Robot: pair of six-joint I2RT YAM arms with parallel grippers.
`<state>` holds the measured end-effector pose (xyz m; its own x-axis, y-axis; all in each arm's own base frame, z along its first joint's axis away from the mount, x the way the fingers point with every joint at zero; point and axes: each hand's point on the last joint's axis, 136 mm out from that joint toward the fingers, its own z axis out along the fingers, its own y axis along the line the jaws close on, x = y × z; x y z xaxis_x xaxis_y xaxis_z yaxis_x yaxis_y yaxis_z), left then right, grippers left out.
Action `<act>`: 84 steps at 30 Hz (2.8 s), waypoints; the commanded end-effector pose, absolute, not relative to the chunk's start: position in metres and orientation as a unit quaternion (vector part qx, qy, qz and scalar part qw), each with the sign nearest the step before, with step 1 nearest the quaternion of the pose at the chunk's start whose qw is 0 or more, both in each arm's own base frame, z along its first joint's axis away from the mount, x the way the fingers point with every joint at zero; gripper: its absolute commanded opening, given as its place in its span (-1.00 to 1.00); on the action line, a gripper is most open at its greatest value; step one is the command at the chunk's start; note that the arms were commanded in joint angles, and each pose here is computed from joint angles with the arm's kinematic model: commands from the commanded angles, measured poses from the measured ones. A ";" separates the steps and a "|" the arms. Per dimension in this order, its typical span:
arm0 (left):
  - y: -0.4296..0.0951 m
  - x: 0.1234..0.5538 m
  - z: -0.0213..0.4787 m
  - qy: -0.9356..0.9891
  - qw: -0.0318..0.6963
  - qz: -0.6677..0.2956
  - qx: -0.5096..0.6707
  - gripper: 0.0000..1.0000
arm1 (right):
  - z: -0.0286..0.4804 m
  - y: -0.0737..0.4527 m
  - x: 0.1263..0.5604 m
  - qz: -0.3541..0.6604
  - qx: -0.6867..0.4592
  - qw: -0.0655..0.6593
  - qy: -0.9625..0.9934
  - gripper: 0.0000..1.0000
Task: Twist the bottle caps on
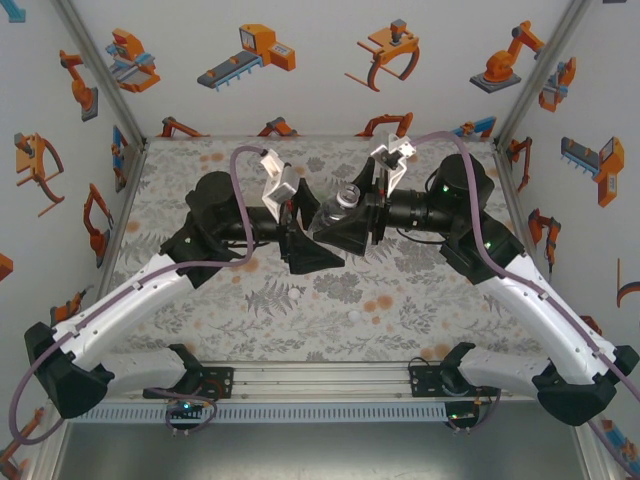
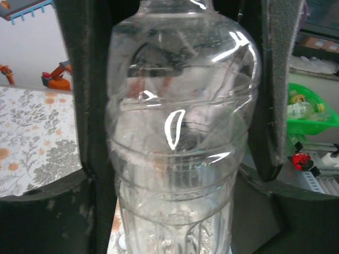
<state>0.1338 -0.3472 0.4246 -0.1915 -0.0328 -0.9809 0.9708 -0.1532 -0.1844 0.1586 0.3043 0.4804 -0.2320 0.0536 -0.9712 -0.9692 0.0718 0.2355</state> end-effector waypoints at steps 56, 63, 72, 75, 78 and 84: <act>-0.230 0.169 0.387 0.655 0.583 -0.369 0.308 -1.00 | 0.139 0.251 0.202 0.189 -0.011 0.216 0.958 0.03; -0.232 0.171 0.386 0.657 0.580 -0.371 0.305 -1.00 | 0.098 0.253 0.192 0.135 -0.020 0.192 0.972 0.01; -0.230 0.172 0.384 0.659 0.582 -0.368 0.303 -1.00 | 0.073 0.240 0.188 0.057 -0.021 0.175 0.983 -0.09; -0.231 0.173 0.382 0.661 0.581 -0.366 0.301 -1.00 | 0.070 0.239 0.190 0.048 -0.019 0.178 0.983 -0.09; -0.231 0.174 0.382 0.663 0.581 -0.365 0.301 -1.00 | 0.069 0.238 0.191 0.042 -0.018 0.178 0.983 -0.09; -0.229 0.175 0.380 0.666 0.581 -0.361 0.298 -1.00 | 0.065 0.240 0.191 0.037 -0.020 0.171 0.984 -0.08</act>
